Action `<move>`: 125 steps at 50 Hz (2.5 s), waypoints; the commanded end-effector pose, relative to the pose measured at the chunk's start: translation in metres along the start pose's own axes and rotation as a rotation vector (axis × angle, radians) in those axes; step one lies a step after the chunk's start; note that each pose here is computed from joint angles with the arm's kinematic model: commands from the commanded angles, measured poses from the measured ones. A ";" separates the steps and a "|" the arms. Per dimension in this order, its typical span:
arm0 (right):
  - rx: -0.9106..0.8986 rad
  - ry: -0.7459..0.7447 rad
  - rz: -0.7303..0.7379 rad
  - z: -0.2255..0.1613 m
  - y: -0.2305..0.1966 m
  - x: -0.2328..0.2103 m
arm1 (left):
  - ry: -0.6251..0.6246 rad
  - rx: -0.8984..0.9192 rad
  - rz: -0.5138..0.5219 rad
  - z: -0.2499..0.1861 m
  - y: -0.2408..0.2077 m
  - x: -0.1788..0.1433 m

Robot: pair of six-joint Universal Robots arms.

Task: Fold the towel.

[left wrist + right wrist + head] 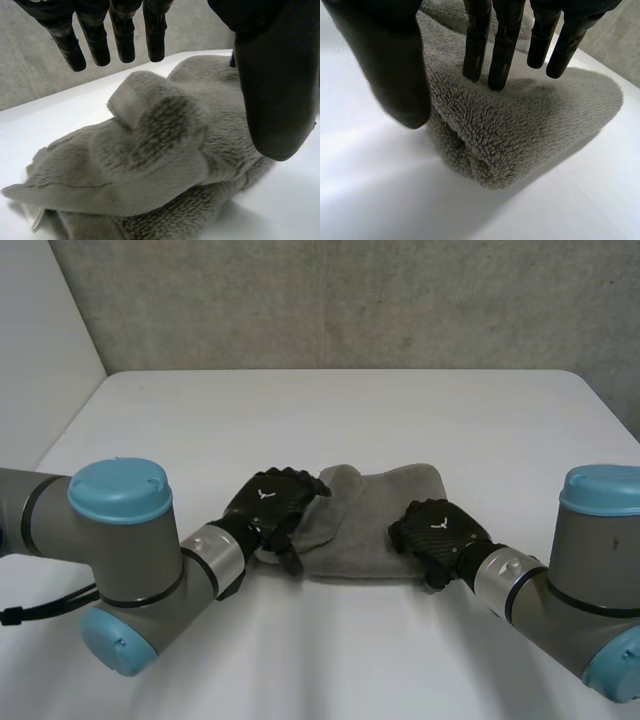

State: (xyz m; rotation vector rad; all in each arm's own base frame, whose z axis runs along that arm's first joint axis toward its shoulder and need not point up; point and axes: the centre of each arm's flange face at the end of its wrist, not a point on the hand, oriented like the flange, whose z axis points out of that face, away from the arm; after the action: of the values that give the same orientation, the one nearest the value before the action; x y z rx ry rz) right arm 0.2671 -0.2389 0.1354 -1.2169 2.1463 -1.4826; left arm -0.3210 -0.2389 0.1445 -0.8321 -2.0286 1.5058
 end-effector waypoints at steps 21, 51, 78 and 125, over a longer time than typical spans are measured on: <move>-0.040 -0.023 -0.102 0.004 0.013 -0.004 | -0.284 0.014 0.004 0.023 0.022 -0.056; -0.045 -0.022 -0.099 0.003 0.014 -0.004 | -0.394 0.082 0.104 -0.001 -0.020 -0.059; -0.040 -0.023 -0.102 0.004 0.013 -0.004 | -0.040 0.029 0.011 0.013 -0.001 0.041; -0.045 -0.029 -0.100 0.003 0.014 -0.005 | -0.364 0.002 0.163 0.040 0.031 -0.042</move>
State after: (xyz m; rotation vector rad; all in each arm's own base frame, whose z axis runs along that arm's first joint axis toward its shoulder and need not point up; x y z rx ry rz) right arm 0.2658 -0.2351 0.1208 -1.3710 2.1401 -1.4528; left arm -0.3119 -0.2953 0.1107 -0.7619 -2.2392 1.8969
